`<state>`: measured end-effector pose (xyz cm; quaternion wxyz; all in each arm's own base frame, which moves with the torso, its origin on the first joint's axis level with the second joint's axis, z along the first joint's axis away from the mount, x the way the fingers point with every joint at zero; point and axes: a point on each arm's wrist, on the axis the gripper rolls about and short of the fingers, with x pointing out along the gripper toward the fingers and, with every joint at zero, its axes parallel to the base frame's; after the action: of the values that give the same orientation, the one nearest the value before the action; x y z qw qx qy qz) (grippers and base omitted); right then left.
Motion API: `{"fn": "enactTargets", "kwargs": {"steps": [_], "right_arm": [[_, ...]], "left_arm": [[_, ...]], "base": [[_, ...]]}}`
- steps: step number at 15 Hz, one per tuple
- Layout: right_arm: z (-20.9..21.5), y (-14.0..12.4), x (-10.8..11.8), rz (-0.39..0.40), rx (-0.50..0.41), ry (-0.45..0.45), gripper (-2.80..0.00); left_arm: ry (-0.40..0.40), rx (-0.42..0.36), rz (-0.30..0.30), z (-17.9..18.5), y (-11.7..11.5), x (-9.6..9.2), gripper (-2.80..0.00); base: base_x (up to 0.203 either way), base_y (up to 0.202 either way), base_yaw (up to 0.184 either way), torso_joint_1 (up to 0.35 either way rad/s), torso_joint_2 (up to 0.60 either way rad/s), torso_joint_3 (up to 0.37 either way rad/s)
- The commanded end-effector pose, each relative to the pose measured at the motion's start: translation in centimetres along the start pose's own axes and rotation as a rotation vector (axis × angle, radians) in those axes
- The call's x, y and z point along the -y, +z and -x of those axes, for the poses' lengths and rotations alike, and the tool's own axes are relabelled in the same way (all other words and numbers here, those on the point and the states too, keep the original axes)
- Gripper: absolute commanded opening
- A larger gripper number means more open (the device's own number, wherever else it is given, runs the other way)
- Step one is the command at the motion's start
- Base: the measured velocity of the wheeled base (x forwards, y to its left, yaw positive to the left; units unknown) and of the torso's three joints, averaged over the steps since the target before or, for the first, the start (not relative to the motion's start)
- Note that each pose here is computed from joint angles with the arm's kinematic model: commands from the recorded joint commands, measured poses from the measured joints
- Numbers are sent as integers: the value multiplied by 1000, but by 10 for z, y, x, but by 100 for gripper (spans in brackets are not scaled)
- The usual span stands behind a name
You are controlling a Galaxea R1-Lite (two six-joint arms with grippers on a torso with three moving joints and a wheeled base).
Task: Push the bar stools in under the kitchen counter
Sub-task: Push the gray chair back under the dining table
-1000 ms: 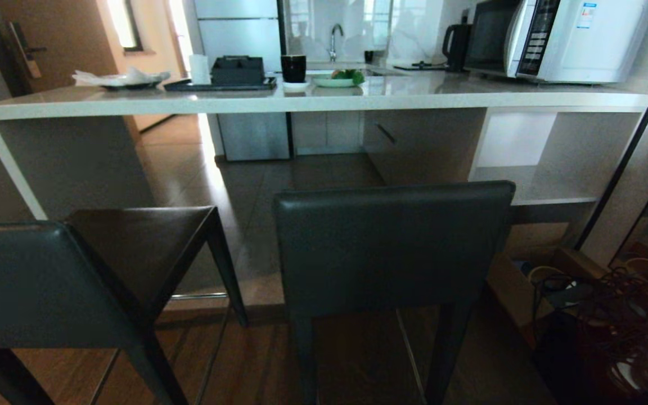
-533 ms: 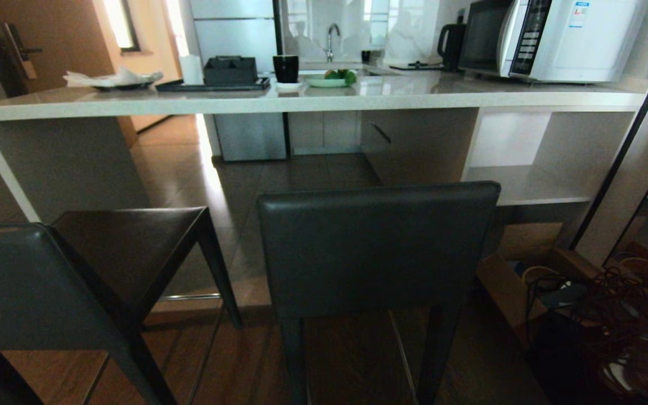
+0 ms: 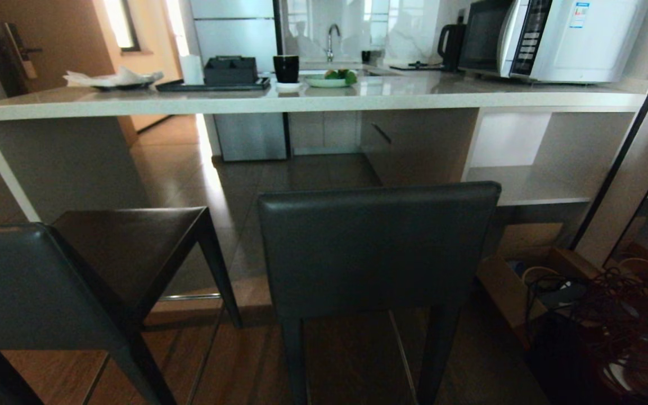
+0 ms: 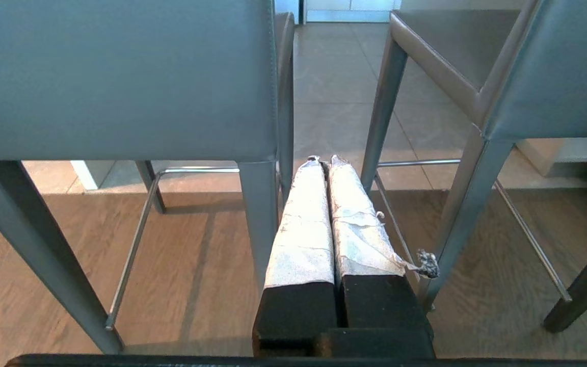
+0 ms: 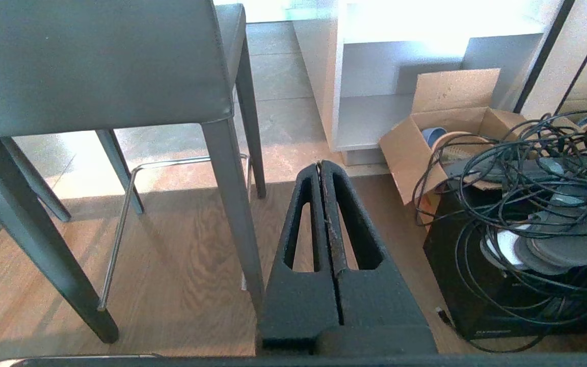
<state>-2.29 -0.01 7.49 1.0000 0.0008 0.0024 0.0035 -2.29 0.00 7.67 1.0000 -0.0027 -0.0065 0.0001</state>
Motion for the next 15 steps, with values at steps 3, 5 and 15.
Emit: {"fn": "enactTargets", "kwargs": {"steps": [3, 5, 15], "right_arm": [[0, 0, 0, 0, -3, 1, -280], [0, 0, 0, 0, -3, 1, -280], [0, 0, 0, 0, -3, 1, -280]], "left_arm": [[1, -2, 1, 0, 0, 0, -280], [-2, -2, 1, 0, 0, 0, -280], [1, -2, 1, 0, 0, 0, -280]], "base": [[0, 0, 0, 0, 0, 0], [0, 0, 0, 0, 0, 0], [79, 0, 1, 3, 0, -1]]}}
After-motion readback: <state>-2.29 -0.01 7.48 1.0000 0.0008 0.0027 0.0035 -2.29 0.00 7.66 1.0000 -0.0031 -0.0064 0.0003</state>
